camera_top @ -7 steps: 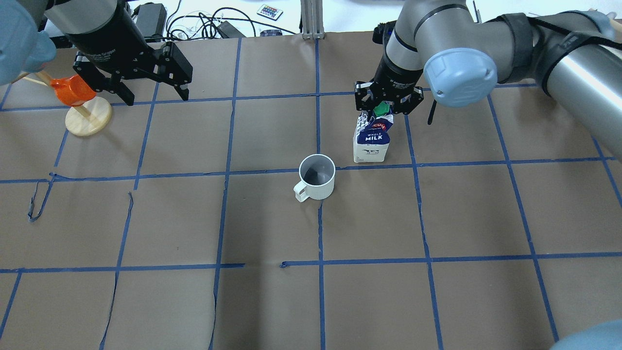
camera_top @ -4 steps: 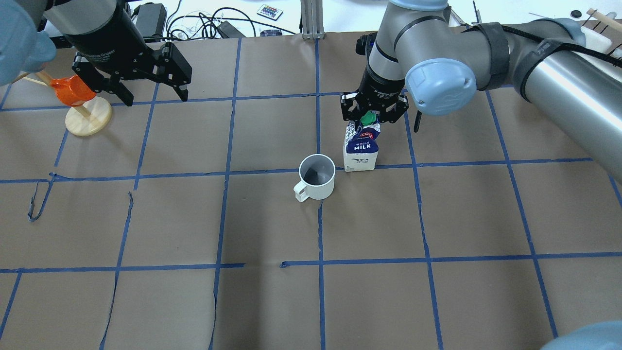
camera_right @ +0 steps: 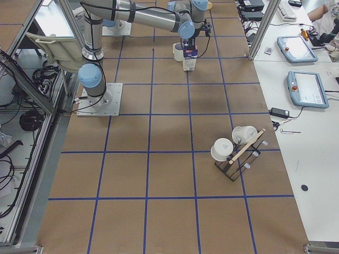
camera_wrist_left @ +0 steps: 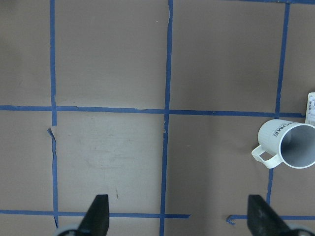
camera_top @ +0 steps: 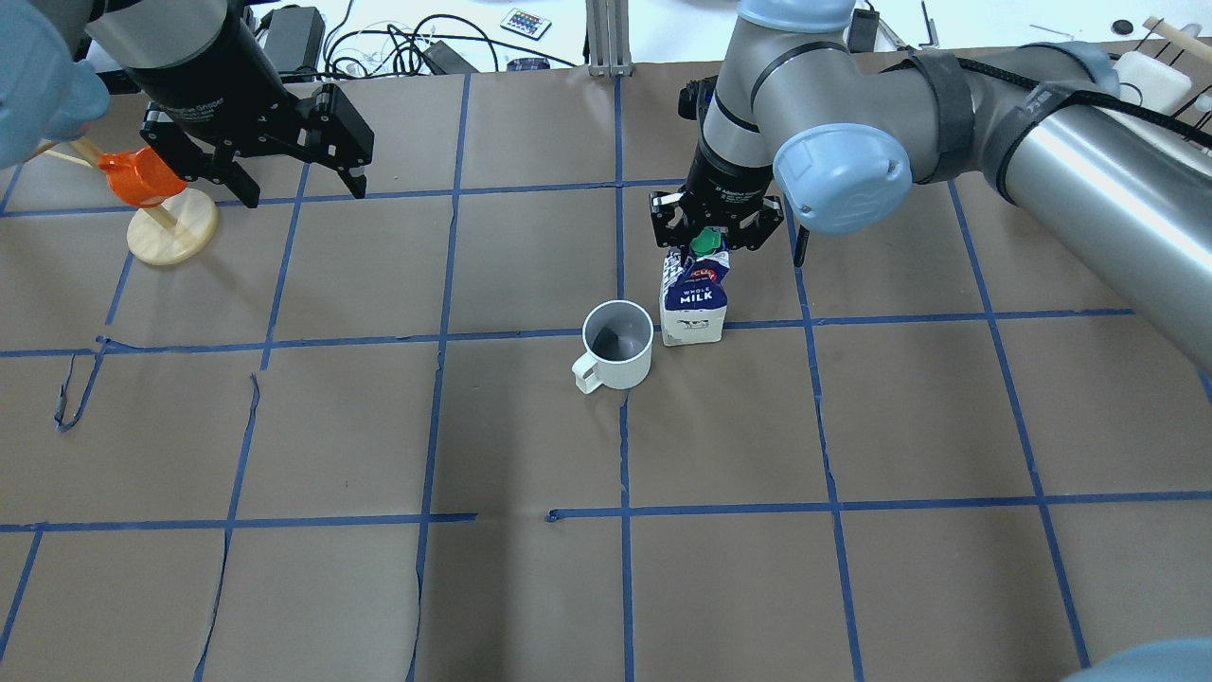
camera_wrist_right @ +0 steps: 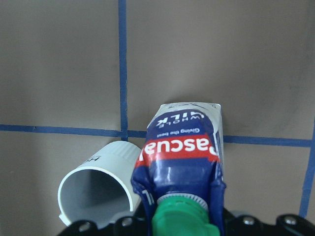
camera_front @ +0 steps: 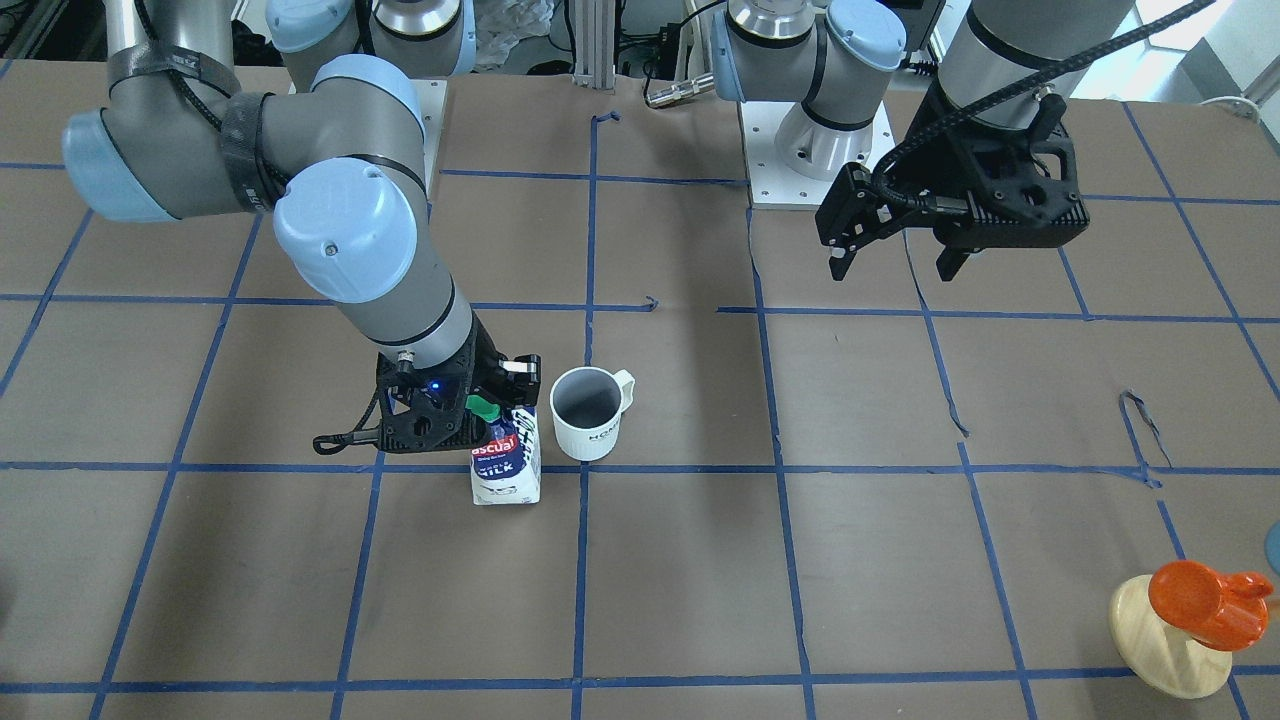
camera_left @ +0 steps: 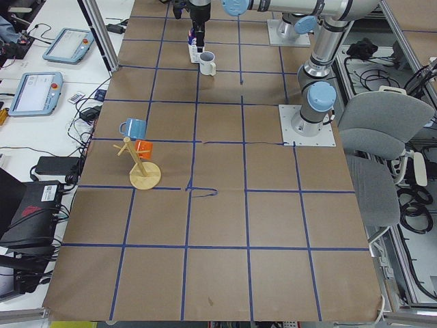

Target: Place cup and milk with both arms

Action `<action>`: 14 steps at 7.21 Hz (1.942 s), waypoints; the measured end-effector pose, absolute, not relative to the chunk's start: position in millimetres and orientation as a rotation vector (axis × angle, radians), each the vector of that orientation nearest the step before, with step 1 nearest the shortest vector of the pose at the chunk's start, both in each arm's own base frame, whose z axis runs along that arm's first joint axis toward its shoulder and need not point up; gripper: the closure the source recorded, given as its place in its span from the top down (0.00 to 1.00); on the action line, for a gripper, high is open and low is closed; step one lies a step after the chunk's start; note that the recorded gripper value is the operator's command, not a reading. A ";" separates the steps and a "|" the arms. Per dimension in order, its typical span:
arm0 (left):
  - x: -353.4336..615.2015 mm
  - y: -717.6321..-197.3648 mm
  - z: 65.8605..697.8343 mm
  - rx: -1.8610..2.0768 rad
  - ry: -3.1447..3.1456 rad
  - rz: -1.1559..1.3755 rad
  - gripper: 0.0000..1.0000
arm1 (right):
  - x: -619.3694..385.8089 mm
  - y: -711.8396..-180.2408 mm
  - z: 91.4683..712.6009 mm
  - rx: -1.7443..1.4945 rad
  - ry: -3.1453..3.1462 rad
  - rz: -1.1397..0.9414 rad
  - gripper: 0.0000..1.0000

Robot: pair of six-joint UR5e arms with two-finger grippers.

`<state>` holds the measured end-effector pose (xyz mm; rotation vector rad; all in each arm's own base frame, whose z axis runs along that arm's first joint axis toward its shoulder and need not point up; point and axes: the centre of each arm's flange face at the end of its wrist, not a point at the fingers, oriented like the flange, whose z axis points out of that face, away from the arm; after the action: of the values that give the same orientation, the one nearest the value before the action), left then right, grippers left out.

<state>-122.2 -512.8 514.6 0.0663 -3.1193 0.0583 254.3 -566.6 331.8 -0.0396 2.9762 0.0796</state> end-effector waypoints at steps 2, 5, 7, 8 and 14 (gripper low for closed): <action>-122.2 -512.7 514.4 0.066 -3.120 0.057 1.00 | 256.4 -565.8 331.6 -0.002 2.964 0.087 1.00; -122.2 -512.6 513.9 0.065 -3.120 0.056 1.00 | 252.1 -567.5 350.9 0.024 2.964 0.024 1.00; -122.2 -512.5 513.8 0.065 -3.120 0.054 1.00 | 233.0 -565.7 381.7 0.049 2.966 -0.059 1.00; -122.2 -512.3 513.8 0.065 -3.120 0.054 1.00 | 214.4 -564.6 400.2 0.075 2.978 -0.110 1.00; -122.2 -512.0 513.2 0.065 -3.120 0.052 1.00 | 163.3 -524.4 459.1 0.105 3.123 -0.145 1.00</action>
<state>-122.2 -512.0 513.2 0.0650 -3.1200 0.0517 163.3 -524.4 459.1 0.1047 3.1231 -0.1446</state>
